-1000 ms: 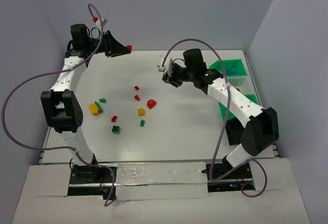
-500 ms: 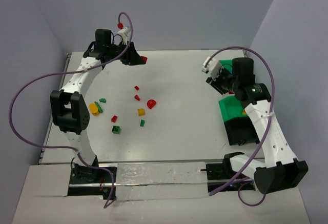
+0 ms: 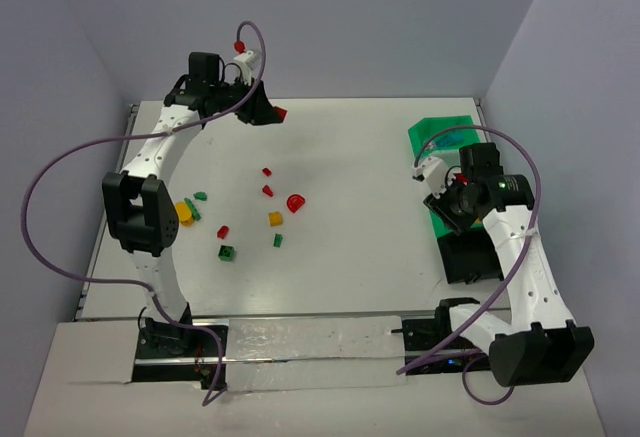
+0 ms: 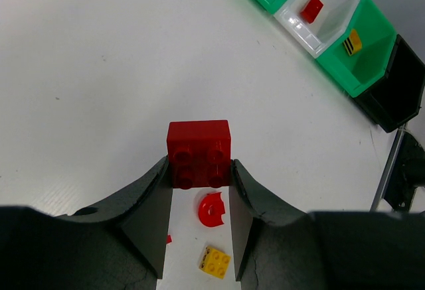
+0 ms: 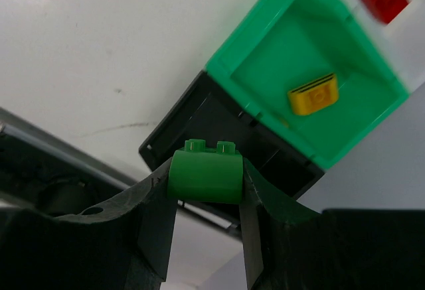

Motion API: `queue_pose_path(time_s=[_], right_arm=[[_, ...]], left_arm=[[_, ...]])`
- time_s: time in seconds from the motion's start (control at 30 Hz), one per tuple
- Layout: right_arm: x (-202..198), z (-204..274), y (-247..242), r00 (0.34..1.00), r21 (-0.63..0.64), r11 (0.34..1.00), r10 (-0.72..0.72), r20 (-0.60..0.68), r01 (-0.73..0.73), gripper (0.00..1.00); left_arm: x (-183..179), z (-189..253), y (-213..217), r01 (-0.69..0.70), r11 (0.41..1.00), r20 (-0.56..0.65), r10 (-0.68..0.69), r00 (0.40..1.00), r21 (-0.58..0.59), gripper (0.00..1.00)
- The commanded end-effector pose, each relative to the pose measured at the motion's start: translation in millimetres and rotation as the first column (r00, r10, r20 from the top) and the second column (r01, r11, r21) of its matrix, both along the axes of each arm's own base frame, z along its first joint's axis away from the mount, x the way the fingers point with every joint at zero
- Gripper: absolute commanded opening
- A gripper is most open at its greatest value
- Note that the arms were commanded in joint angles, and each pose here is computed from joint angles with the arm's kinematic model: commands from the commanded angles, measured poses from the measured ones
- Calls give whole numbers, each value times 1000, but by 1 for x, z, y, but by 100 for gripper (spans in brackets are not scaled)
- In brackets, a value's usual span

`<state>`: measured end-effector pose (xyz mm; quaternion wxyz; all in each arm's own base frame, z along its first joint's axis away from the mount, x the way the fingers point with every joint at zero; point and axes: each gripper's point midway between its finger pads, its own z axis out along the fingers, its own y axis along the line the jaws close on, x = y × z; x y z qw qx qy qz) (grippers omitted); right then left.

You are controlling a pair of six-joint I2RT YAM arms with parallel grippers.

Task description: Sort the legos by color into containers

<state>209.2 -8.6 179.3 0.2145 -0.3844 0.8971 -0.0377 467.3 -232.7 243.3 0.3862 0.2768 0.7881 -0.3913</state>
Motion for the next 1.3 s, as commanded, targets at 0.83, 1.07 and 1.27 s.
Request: queue_pose_path(time_s=[0.83,1.07,1.27], right_arm=[[-50,-59,-94,813,-210,853,-520,-263,478,33],[-33,-57,-94,796,-182,839,-544,-263,513,69],[1,-11,-74,853,-15,876,-473,-220,482,100]], left_arm=[[-5,8,4,3,1000,26,-4,1000,24,0],[-6,6,6,7,1000,23,-8,1000,23,0],[-18,27,6,76,995,70,-71,995,-59,0]])
